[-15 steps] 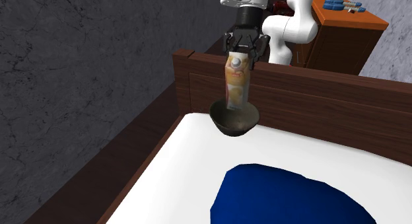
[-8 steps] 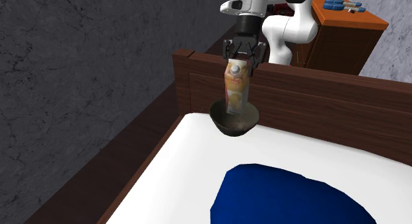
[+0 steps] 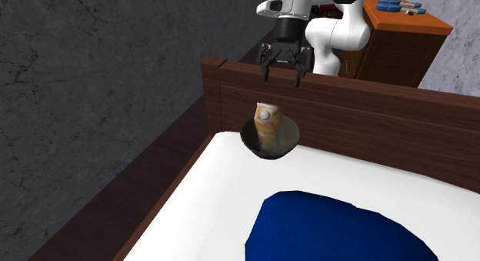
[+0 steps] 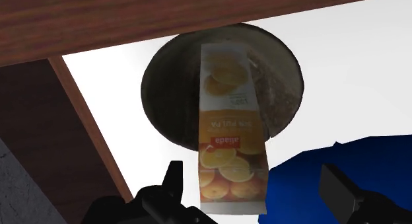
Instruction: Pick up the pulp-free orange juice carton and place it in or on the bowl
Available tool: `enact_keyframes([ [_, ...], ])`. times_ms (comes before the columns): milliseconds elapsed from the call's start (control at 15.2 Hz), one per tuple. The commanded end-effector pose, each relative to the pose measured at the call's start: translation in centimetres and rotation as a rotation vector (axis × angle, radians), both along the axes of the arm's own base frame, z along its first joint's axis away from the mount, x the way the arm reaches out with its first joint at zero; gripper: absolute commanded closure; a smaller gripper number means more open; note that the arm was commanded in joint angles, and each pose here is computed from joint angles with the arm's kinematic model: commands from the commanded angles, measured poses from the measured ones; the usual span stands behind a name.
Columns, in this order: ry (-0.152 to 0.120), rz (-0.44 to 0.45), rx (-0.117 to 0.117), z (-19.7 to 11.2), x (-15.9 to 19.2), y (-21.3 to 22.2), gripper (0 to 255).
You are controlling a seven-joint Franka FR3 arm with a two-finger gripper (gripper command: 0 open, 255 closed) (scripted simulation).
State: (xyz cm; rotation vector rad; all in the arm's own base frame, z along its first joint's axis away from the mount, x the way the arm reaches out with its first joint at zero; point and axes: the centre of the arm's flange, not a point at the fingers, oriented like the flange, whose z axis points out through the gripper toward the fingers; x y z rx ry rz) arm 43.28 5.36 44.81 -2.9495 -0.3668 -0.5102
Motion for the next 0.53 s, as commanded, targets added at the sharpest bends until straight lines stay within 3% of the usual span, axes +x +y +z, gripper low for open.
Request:
enact_keyframes([
  [0,0.000,0.000,0.000,0.0,0.0,0.0,0],
  [264,0.000,0.000,0.000,4.7,-1.6,-0.8,0],
  [462,0.000,0.000,0.000,4.7,-1.6,-0.8,0],
])
